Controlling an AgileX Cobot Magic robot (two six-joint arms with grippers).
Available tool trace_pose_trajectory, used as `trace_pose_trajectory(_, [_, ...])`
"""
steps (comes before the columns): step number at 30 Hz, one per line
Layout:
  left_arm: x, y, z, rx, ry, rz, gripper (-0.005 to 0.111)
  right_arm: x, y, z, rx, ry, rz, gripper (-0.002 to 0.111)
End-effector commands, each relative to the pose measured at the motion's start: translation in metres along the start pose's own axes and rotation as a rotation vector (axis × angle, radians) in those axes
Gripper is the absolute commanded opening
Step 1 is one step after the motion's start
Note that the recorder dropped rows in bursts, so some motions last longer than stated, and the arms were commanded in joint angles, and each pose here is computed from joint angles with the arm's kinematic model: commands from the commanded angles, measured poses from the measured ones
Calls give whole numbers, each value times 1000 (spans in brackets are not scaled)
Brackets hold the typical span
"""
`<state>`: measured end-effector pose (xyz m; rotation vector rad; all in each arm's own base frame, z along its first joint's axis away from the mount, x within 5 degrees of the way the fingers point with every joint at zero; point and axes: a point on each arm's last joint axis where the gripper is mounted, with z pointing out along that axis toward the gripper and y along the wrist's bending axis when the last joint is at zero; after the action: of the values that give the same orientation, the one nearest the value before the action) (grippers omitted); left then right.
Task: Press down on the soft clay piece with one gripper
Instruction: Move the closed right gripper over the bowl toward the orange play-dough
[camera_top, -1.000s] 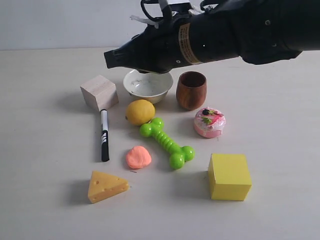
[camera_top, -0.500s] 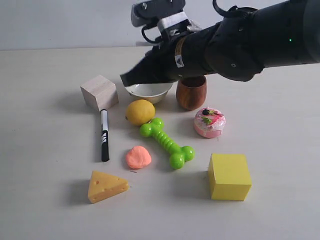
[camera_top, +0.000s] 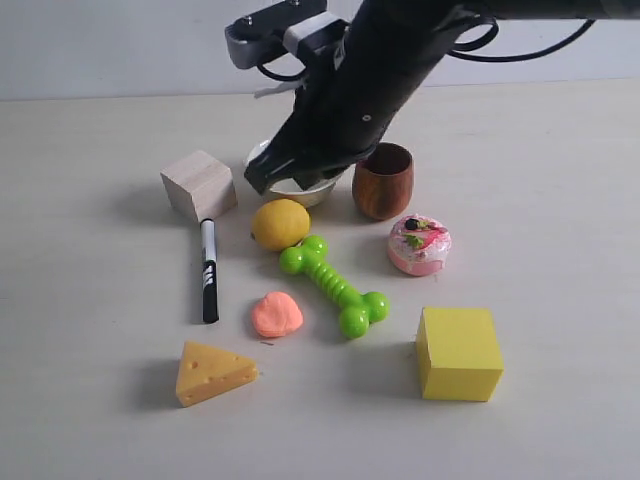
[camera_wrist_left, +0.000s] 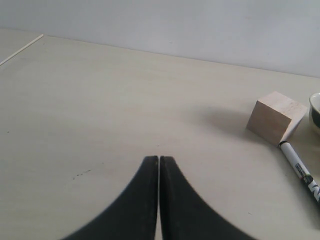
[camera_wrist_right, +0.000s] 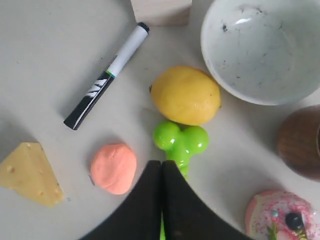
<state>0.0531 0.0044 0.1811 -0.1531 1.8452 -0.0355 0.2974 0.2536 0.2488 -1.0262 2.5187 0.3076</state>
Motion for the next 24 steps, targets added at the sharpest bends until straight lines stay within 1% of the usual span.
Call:
trace_pose_trajectory(1, [1, 0, 0, 2, -6, 0, 4, -13, 1, 12, -14, 105, 123, 0])
trace_pose_trajectory(6, [1, 0, 0, 2, -6, 0, 4, -23, 0, 32, 47, 179, 292, 0])
trace_pose_trajectory(8, [1, 0, 0, 2, -6, 0, 4, -23, 0, 41, 44, 194, 349, 0])
trace_pose_trajectory(13, [1, 0, 0, 2, -6, 0, 4, -20, 0, 51, 40, 233, 356, 0])
trace_pose_trajectory(18, [1, 0, 0, 2, -6, 0, 4, -22, 11, 51, -74, 239, 485, 0])
trace_pose_trajectory(19, [1, 0, 0, 2, -6, 0, 4, -22, 13, 51, -90, 237, 496, 0])
trace_pose_trajectory(22, [1, 0, 0, 2, -6, 0, 4, -28, 12, 53, -100, 176, 463, 0])
trace_pose_trajectory(24, [1, 0, 0, 2, -6, 0, 4, -30, 12, 54, -98, 160, 579, 0])
